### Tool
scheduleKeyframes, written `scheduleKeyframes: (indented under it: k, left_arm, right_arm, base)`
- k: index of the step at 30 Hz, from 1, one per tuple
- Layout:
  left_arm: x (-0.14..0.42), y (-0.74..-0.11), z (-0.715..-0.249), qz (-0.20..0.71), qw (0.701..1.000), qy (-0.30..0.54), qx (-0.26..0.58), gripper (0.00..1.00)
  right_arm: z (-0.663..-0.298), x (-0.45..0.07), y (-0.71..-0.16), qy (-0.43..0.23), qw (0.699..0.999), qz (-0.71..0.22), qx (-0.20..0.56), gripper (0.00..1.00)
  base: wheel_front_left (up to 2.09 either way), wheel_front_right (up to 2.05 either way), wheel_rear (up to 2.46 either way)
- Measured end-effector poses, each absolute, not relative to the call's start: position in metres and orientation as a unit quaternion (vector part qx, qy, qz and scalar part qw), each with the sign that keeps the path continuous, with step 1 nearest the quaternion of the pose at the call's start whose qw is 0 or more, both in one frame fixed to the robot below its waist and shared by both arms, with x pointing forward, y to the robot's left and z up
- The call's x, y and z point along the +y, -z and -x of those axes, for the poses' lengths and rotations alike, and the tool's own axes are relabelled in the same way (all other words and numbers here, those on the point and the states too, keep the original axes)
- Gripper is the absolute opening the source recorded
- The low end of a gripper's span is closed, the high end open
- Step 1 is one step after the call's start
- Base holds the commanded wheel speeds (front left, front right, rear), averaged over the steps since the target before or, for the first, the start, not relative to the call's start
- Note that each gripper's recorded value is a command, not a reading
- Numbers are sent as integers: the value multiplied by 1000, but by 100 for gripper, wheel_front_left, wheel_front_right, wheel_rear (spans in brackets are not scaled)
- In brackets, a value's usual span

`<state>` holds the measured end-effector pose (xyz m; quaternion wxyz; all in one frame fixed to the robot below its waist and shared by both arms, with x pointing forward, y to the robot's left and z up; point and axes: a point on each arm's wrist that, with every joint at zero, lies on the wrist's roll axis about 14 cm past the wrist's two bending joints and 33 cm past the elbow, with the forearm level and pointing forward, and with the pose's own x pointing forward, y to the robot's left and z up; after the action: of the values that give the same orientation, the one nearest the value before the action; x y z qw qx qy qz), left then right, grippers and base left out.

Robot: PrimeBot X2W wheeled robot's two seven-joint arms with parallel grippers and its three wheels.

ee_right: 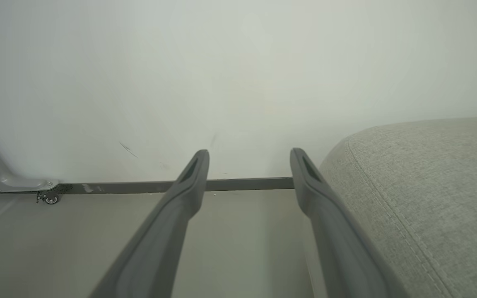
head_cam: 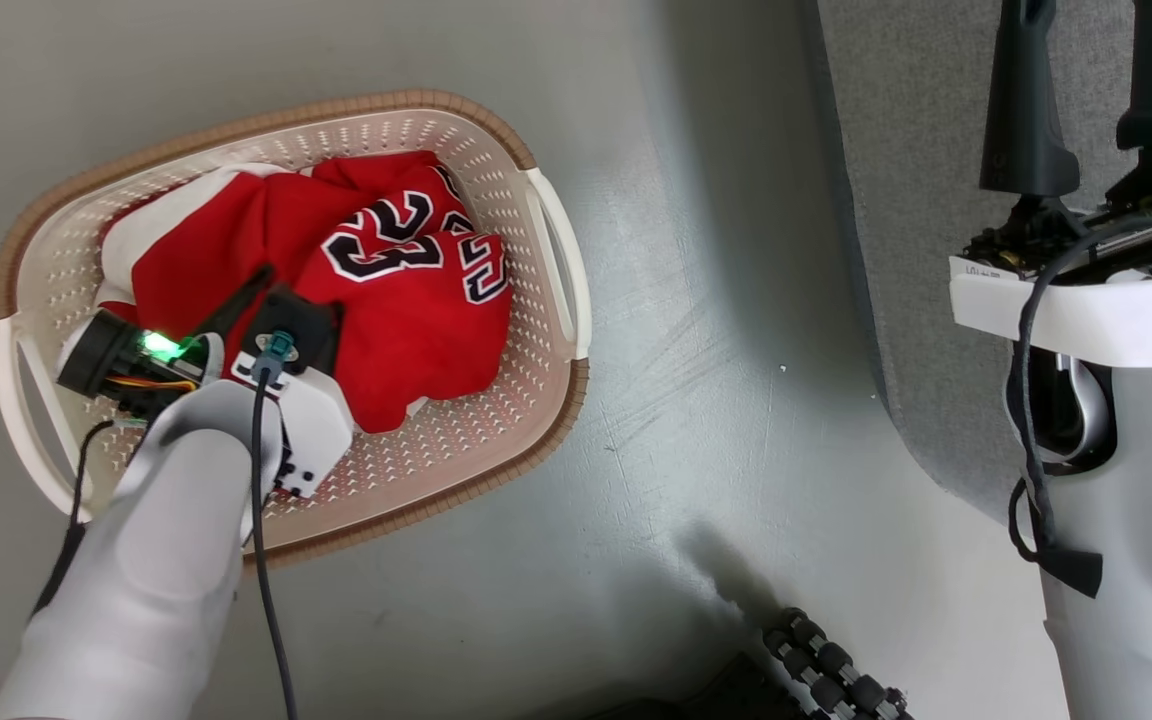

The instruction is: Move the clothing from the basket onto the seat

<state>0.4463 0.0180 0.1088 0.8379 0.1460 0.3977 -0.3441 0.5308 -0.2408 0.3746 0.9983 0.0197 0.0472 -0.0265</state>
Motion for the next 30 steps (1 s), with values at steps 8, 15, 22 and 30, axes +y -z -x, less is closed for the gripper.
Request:
scheduleKeyframes:
  k: [8, 15, 22, 30]
  left_arm:
    - [17, -98, -448, -164, 828, 353, 404, 100]
    - [9, -95, -440, -168, 817, 367, 412, 0]
    - [9, -95, -436, -171, 810, 374, 417, 0]
    - [2, -105, -439, -160, 819, 380, 399, 0]
  right_arm:
    - [-531, -245, -369, 31, 998, -19, 55, 100]
    - [-532, -249, -371, 35, 998, -23, 53, 100]
    - [-547, -252, -394, 33, 999, -15, 18, 100]
    - [-547, -253, -401, 35, 999, -17, 10, 100]
  base:
    - [0, 0, 0]
    - [0, 0, 0]
    - [0, 0, 0]
    - [0, 0, 0]
